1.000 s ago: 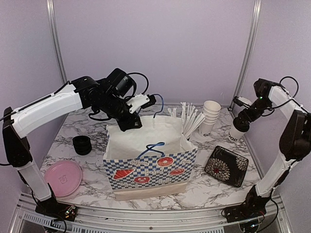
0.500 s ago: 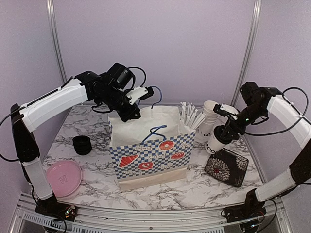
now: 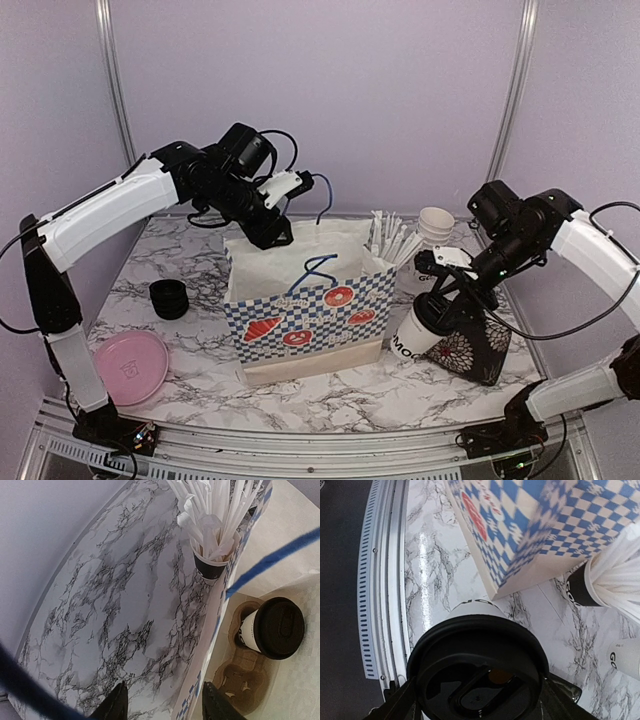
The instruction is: Pack the takeout coffee
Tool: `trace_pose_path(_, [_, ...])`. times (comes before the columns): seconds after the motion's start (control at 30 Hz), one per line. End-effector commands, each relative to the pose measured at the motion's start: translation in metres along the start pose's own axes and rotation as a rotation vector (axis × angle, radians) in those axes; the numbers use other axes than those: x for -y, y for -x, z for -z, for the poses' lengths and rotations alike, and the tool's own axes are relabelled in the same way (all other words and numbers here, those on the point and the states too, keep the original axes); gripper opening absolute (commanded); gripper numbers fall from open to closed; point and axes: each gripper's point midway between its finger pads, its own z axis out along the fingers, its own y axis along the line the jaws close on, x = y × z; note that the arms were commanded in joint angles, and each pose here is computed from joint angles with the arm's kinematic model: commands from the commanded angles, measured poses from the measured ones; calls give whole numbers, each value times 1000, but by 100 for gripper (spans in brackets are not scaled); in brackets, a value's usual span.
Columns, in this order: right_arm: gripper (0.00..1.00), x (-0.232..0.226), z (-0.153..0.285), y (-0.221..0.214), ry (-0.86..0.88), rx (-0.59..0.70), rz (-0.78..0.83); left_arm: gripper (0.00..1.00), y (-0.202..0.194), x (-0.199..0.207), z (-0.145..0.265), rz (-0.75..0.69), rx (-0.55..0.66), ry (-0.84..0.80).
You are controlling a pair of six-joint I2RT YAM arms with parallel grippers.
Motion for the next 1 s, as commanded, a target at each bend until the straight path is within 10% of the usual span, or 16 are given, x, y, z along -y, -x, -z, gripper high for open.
trace_pose_path(0.0, [67,-36,-3,25,103,34,138,57,-4,-3,54,13,46,58])
trace_pose_path(0.3, [67,-91,-64,73,195,-48,445,69,-38,-35,117,107,48,305])
trace_pose_path(0.97, [67,-105,-215,157,181,-238,531,69,-72,-5,144,172,120,200])
